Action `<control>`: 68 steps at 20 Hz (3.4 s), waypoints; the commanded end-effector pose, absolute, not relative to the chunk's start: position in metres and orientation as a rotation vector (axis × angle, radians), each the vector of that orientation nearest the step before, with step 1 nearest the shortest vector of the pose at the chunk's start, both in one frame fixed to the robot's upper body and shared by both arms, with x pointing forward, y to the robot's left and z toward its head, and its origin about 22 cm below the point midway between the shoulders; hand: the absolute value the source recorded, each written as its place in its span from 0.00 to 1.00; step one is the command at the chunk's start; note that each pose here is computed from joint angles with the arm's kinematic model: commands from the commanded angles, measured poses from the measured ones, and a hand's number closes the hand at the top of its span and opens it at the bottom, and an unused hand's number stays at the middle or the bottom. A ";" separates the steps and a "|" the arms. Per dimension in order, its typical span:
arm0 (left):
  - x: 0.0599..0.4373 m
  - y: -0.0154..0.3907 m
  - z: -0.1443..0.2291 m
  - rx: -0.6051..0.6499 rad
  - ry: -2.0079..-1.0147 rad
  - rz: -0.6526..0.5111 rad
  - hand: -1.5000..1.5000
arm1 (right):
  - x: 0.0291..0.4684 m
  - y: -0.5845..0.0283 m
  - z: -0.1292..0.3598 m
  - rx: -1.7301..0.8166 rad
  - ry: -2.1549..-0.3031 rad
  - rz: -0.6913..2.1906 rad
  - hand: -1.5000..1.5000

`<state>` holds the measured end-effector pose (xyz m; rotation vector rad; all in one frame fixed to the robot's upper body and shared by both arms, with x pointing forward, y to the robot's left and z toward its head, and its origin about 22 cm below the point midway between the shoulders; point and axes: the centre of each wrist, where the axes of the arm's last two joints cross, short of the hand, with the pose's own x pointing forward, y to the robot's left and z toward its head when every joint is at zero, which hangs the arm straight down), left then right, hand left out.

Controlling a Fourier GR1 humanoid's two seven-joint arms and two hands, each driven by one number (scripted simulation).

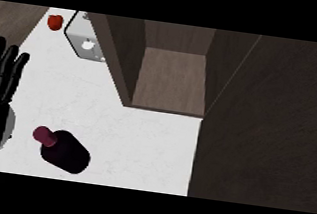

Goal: Pick up the wine, place it into the cabinet and close the cabinet

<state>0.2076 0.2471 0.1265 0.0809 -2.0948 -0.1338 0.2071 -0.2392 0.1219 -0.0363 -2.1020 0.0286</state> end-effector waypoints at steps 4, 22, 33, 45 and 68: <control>0.208 0.246 0.134 -0.432 -2.069 -0.427 0.00 | 0.197 -0.237 0.129 -0.075 -2.104 0.061 0.00; 0.171 0.322 0.200 -0.899 -1.640 -0.515 0.00 | 0.104 -0.188 0.178 0.237 -1.944 0.114 0.00; 0.185 0.341 0.207 -0.840 -1.627 -0.472 0.00 | 0.103 -0.178 0.198 0.233 -1.931 0.112 0.00; 0.193 0.334 0.181 -0.776 -1.571 -0.466 0.00 | 0.093 -0.175 0.213 0.234 -1.958 0.087 0.00; 0.214 0.364 0.071 -0.642 -1.550 -0.452 0.00 | 0.084 -0.178 0.219 0.266 -1.943 0.112 0.00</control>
